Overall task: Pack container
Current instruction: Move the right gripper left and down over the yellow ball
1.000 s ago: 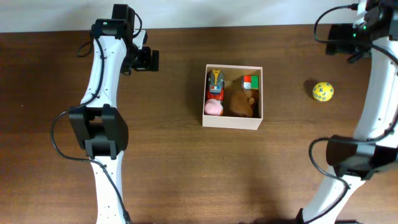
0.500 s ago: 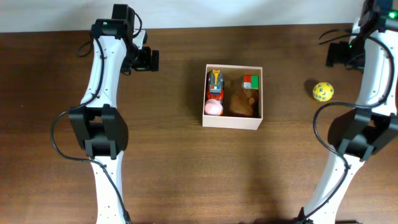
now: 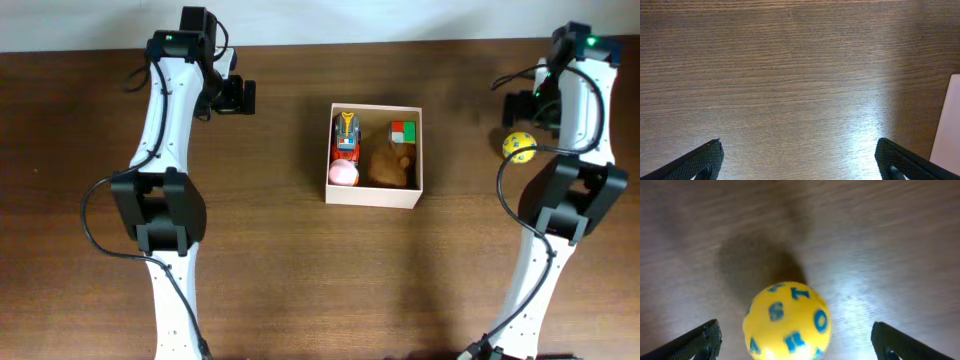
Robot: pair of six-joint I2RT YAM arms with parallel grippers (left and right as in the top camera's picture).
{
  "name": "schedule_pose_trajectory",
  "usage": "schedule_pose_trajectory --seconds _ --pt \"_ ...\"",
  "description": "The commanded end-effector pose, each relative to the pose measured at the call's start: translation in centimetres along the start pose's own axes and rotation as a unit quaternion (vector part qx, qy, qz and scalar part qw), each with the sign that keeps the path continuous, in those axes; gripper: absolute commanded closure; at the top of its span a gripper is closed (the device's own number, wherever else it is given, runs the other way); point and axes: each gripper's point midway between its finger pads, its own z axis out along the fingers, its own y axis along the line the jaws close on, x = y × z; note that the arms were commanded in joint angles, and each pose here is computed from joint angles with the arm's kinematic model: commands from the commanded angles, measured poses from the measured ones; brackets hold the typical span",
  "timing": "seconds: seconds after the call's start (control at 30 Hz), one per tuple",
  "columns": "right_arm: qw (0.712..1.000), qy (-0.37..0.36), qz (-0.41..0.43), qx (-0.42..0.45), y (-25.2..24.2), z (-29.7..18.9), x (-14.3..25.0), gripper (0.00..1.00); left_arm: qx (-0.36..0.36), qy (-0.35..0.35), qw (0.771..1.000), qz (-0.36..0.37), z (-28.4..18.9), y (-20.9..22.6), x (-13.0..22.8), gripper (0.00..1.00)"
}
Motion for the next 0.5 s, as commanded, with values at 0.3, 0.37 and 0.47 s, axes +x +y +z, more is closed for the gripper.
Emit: schedule_pose_trajectory --seconds 0.3,0.37,0.47 --pt "0.998 0.060 -0.006 -0.023 1.3 5.6 2.5 0.03 0.000 -0.018 1.000 -0.004 -1.3 -0.1 -0.7 0.01" --pt "0.998 0.065 -0.006 -0.023 1.3 6.0 2.8 0.13 0.000 -0.018 1.000 -0.004 -1.3 -0.1 -0.7 0.01" --pt "0.998 0.063 -0.006 -0.022 1.3 5.9 2.7 0.27 0.000 -0.018 1.000 -0.003 -1.3 -0.1 -0.7 0.01"
